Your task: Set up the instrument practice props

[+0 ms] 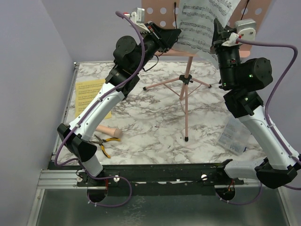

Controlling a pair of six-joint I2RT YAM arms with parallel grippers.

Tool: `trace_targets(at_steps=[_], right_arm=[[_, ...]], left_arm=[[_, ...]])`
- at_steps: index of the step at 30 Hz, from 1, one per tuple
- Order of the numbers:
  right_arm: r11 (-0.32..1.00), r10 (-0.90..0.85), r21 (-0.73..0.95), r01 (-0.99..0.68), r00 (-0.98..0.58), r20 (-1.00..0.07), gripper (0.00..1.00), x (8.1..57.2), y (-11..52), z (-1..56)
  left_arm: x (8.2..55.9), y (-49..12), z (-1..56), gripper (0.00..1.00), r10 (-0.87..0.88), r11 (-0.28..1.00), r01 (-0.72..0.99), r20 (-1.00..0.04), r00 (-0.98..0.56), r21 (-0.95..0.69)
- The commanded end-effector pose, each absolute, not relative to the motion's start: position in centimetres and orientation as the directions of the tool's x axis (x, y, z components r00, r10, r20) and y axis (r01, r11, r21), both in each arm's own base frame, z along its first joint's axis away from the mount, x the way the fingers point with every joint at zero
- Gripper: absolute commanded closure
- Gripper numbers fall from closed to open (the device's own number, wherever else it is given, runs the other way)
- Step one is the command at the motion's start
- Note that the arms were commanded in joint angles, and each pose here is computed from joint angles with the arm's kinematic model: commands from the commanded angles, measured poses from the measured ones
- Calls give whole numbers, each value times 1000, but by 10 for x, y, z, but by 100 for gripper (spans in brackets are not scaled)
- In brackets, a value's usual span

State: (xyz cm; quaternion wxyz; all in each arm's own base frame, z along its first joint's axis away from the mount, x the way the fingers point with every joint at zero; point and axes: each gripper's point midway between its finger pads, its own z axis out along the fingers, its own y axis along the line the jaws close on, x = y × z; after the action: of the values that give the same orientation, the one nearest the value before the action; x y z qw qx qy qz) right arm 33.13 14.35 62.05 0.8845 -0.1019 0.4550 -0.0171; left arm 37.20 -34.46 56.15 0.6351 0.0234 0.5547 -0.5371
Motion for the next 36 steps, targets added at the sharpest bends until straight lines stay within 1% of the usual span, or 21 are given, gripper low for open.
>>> trace_targets(at_steps=[1, 4, 10, 13, 21, 29, 36], right_arm=[[973, -102, -204, -105, 598, -795, 99, 331, 149, 626], [972, -100, -205, -110, 601, -793, 99, 332, 150, 627], [968, -107, -222, -120, 602, -791, 99, 338, 155, 626], [965, -99, -226, -135, 609, -787, 99, 338, 158, 627], [948, -77, -251, -196, 623, -778, 99, 339, 173, 629], [955, -61, -223, -196, 607, -793, 99, 343, 173, 625], [933, -28, -244, -264, 623, -782, 99, 343, 189, 625]], left_arm=[[362, -339, 585, 85, -676, 414, 748, -726, -129, -519], [358, -337, 587, 91, -678, 413, 758, -726, -113, -504], [355, -334, 588, 98, -676, 418, 772, -732, -88, -480], [351, -334, 592, 100, -677, 411, 783, -732, -81, -467], [342, -329, 595, 100, -674, 410, 801, -737, -58, -437], [332, -323, 600, 100, -685, 406, 828, -728, -3, -386], [330, -322, 602, 100, -687, 404, 836, -727, 8, -373]])
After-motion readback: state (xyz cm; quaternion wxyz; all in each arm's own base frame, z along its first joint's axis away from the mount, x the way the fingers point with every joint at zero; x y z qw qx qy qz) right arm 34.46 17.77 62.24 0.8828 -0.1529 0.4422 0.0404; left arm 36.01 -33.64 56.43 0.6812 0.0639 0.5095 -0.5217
